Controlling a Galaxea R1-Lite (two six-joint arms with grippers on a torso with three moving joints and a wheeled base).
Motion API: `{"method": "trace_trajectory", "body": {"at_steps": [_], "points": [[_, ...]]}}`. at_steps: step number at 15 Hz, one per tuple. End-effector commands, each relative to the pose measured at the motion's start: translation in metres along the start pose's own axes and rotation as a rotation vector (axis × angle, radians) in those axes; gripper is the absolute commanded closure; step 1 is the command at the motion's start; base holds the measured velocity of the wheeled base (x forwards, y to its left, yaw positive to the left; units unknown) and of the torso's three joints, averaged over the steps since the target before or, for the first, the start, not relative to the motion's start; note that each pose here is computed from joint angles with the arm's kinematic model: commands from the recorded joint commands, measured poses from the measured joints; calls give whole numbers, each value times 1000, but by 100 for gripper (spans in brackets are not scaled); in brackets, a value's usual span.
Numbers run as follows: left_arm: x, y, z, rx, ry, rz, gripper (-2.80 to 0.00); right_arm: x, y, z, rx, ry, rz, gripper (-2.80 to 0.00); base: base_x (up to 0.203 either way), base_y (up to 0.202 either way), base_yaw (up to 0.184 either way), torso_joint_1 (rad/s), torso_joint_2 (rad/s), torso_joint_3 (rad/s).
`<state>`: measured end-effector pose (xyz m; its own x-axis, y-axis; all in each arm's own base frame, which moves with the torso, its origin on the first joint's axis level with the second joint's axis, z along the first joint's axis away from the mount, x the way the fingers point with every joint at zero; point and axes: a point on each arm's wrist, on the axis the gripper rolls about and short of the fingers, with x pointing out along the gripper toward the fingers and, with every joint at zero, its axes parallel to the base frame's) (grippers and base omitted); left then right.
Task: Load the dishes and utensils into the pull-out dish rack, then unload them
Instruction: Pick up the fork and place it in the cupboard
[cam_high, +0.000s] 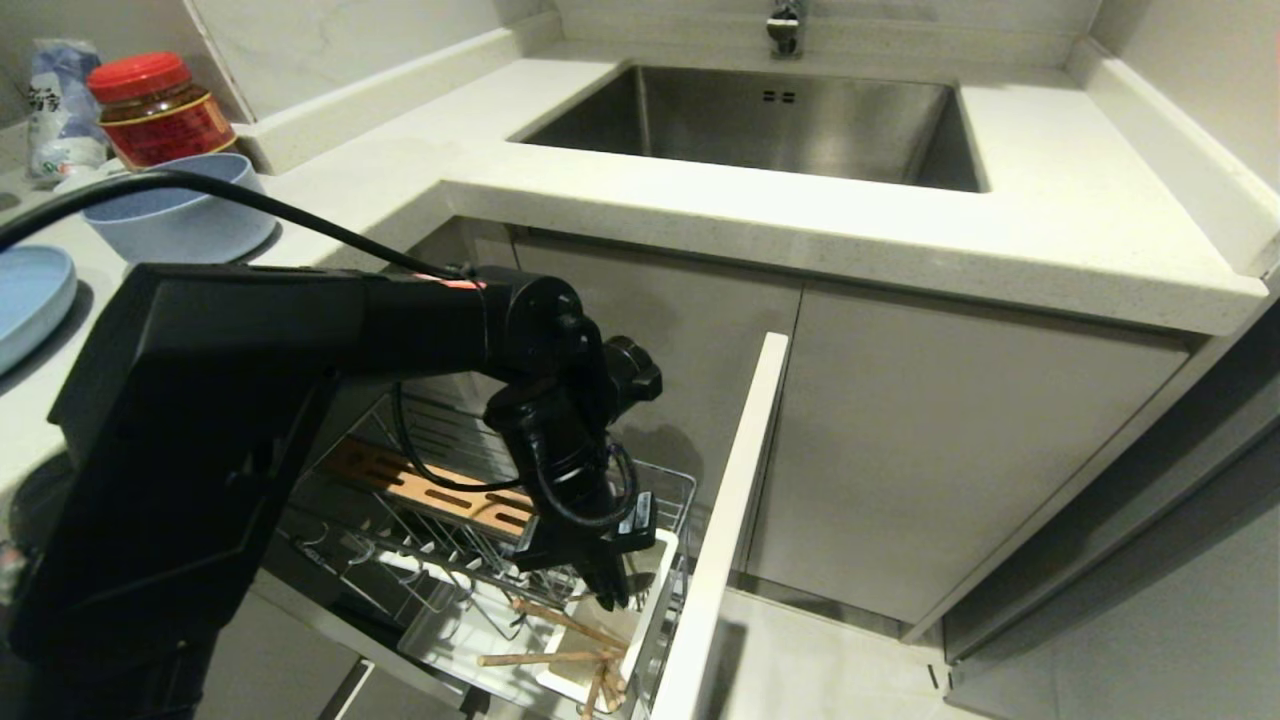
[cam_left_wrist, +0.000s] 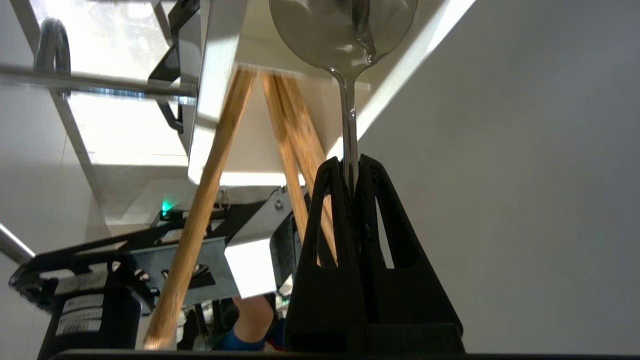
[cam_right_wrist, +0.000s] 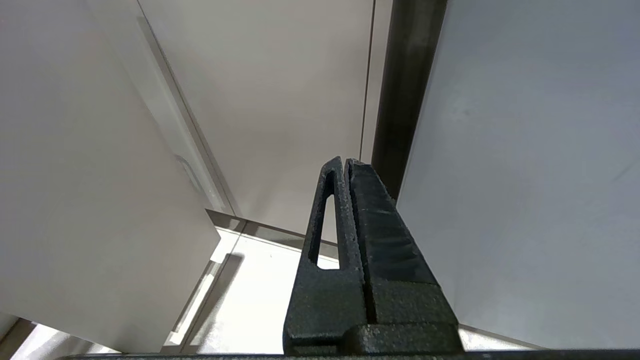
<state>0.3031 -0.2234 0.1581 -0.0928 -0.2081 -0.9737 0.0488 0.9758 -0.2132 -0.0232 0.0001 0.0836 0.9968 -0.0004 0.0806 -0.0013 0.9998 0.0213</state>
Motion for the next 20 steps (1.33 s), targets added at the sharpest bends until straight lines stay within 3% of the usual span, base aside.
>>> {"method": "trace_trajectory", "body": {"at_steps": [1,14,15,16,20], "points": [[6,2,5,-15,9,6,0,1,0,-7,0,25,0,0,0,0,0,0,0,0],[8,4,9,-20,4,3,0,1,0,-7,0,24,0,0,0,0,0,0,0,0],[8,4,8,-19,4,5,-158,1,0,-7,0,24,0,0,0,0,0,0,0,0],[7,4,8,-20,3,4,-280,1,0,-7,0,25,0,0,0,0,0,0,0,0],[4,4,7,-17,-7,0,-280,1,0,-7,0,24,0,0,0,0,0,0,0,0]]}}
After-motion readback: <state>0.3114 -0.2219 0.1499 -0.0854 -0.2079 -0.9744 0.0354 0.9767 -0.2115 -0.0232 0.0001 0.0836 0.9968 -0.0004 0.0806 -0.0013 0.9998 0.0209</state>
